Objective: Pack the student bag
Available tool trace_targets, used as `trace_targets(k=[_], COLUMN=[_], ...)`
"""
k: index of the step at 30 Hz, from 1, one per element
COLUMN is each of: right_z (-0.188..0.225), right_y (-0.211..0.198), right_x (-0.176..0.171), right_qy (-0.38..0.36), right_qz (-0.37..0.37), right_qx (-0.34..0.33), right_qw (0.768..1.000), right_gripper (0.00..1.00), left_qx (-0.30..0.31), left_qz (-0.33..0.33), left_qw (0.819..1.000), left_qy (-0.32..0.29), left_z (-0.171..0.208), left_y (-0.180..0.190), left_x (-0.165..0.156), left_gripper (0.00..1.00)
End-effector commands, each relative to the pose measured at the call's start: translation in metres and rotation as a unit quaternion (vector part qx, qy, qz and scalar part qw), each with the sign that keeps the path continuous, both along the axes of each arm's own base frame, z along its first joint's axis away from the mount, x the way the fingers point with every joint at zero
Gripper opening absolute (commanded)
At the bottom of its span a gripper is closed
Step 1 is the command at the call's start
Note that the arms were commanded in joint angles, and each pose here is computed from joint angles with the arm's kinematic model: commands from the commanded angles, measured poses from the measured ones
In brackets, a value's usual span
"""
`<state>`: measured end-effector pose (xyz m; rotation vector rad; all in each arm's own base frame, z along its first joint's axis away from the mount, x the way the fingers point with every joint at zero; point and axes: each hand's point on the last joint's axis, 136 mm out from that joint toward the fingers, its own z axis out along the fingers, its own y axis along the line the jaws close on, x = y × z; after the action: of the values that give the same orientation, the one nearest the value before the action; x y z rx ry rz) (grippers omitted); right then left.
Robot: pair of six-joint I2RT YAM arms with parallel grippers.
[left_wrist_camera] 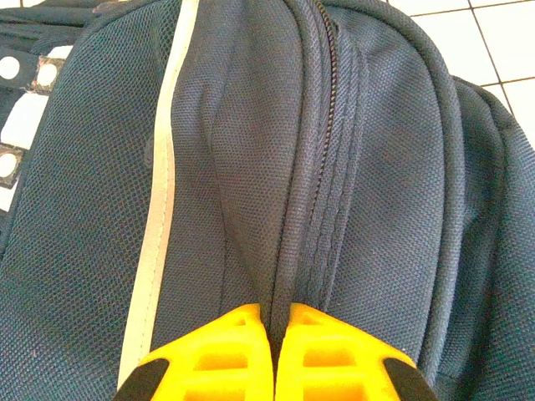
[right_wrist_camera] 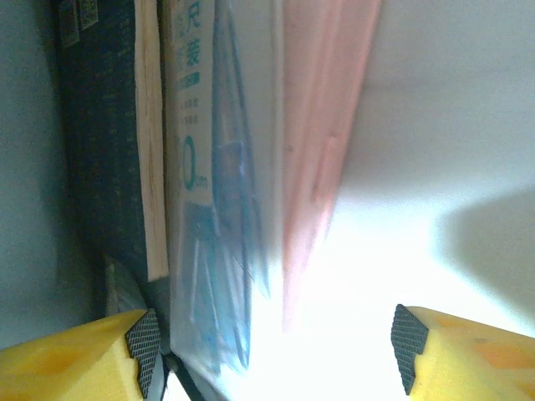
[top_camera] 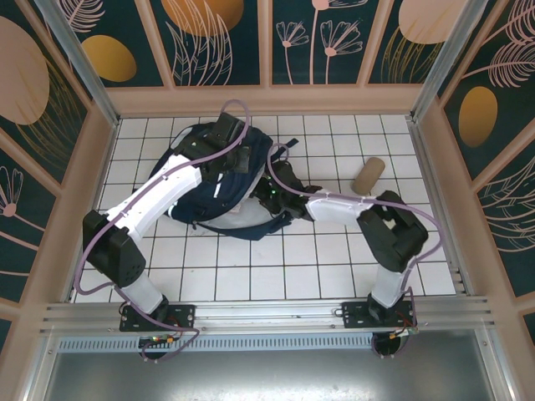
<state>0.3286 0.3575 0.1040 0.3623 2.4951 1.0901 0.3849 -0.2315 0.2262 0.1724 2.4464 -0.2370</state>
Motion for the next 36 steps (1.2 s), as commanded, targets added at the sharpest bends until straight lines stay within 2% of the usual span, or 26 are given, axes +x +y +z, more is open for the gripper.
trace_targets(k=[1,5,7,9,12,15,19,24,26,31,34,36], right_z=[-0.002,0.003,0.002,-0.001,-0.005,-0.004,-0.013,-0.050,-0.064,-0.072,-0.066,-0.064], right_y=[-0.046,-0.112,-0.154,-0.199,-0.261,-0.320,-0.367,-0.387,-0.379,-0.337,-0.306,-0.281], right_x=[-0.012,-0.017,-0.018,-0.021,-0.027,-0.037,-0.047,-0.055,-0.057,-0.049,-0.047,-0.046], right_qy=[-0.005,-0.015,-0.016,-0.003,0.013,0.025,0.041,0.096,0.121,0.120,0.115,0.114], right_qz=[-0.022,-0.069,-0.107,-0.146,-0.206,-0.272,-0.317,-0.329,-0.314,-0.259,-0.233,-0.211], right_qx=[-0.068,-0.138,-0.189,-0.219,-0.246,-0.269,-0.255,-0.226,-0.205,-0.124,-0.091,-0.064], right_qw=[0.997,0.988,0.976,0.965,0.947,0.924,0.913,0.912,0.919,0.950,0.962,0.969], right_gripper=[0.76,0.77,0.81,0.81,0.82,0.88,0.91,0.92,0.91,0.88,0.87,0.87], left_qx=[-0.027,-0.038,-0.051,-0.070,-0.096,-0.128,-0.184,-0.197,-0.201,-0.196,-0.200,-0.191], left_qz=[0.005,-0.008,-0.015,-0.025,-0.033,-0.037,-0.060,-0.068,-0.075,-0.069,-0.066,-0.064], left_qw=[0.999,0.999,0.999,0.997,0.995,0.991,0.981,0.978,0.977,0.978,0.977,0.978], left_qy=[-0.041,-0.022,-0.013,-0.009,-0.011,-0.010,-0.004,0.005,0.011,0.026,0.031,0.046], left_z=[0.018,0.001,-0.005,-0.007,-0.005,-0.002,0.002,-0.004,-0.007,-0.022,-0.027,-0.044], left_y=[-0.002,-0.009,-0.015,-0.023,-0.032,-0.042,-0.066,-0.084,-0.092,-0.101,-0.103,-0.107], left_x=[0.008,0.004,0.003,0.002,0.003,0.004,-0.003,-0.007,-0.011,-0.016,-0.019,-0.018], left_gripper=[0.00,0.02,0.16,0.22,0.36,0.52,0.57,0.58,0.58,0.58,0.58,0.58])
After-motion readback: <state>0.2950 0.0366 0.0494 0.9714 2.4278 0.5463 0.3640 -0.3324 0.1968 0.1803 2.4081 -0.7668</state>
